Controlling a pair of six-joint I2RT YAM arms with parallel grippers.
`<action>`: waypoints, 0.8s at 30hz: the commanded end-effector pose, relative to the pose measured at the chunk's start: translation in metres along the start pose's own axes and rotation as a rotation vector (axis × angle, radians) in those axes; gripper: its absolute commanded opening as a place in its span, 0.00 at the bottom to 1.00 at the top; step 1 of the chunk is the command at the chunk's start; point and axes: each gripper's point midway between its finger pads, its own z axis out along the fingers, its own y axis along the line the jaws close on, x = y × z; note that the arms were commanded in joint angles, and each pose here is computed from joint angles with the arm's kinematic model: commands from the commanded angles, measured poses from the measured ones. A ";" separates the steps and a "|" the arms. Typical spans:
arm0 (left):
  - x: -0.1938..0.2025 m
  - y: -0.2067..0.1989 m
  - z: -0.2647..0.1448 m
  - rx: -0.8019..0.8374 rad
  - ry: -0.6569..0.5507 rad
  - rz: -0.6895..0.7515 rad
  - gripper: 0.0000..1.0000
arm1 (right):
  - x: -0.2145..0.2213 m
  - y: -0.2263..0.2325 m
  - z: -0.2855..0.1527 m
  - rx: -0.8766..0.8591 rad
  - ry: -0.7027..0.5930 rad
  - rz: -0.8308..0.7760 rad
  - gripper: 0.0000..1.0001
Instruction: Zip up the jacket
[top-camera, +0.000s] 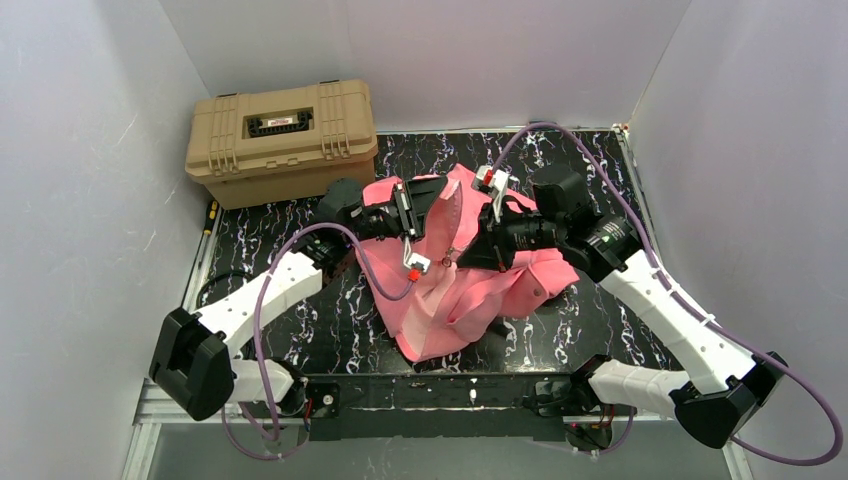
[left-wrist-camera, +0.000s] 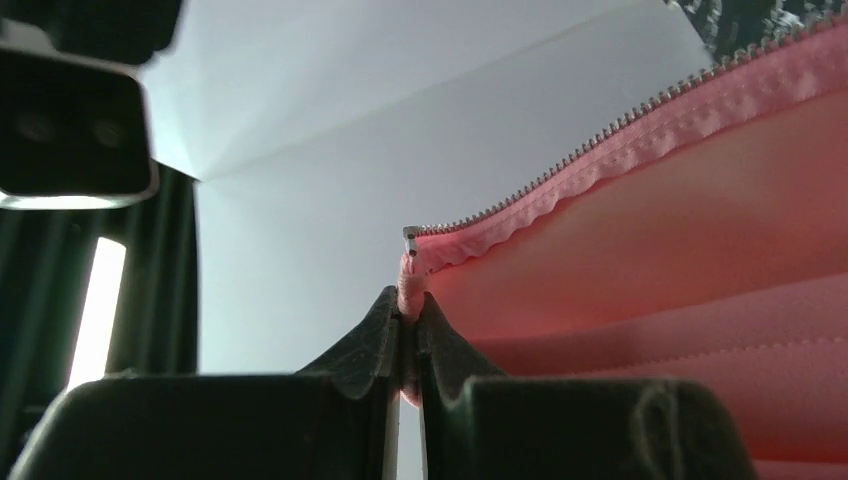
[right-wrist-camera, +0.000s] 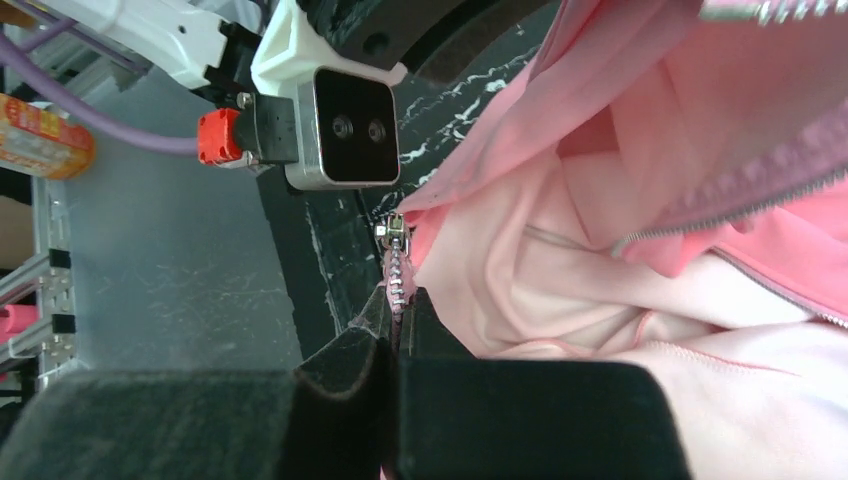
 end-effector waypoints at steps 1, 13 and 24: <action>-0.027 0.069 -0.010 -0.202 -0.105 0.426 0.00 | -0.027 0.021 -0.007 -0.092 -0.121 -0.062 0.01; -0.057 0.075 -0.026 -0.257 -0.172 0.536 0.00 | -0.042 0.012 -0.006 -0.175 -0.206 0.040 0.01; -0.056 0.076 -0.024 -0.256 -0.170 0.573 0.00 | -0.050 0.015 -0.002 -0.265 -0.241 0.108 0.01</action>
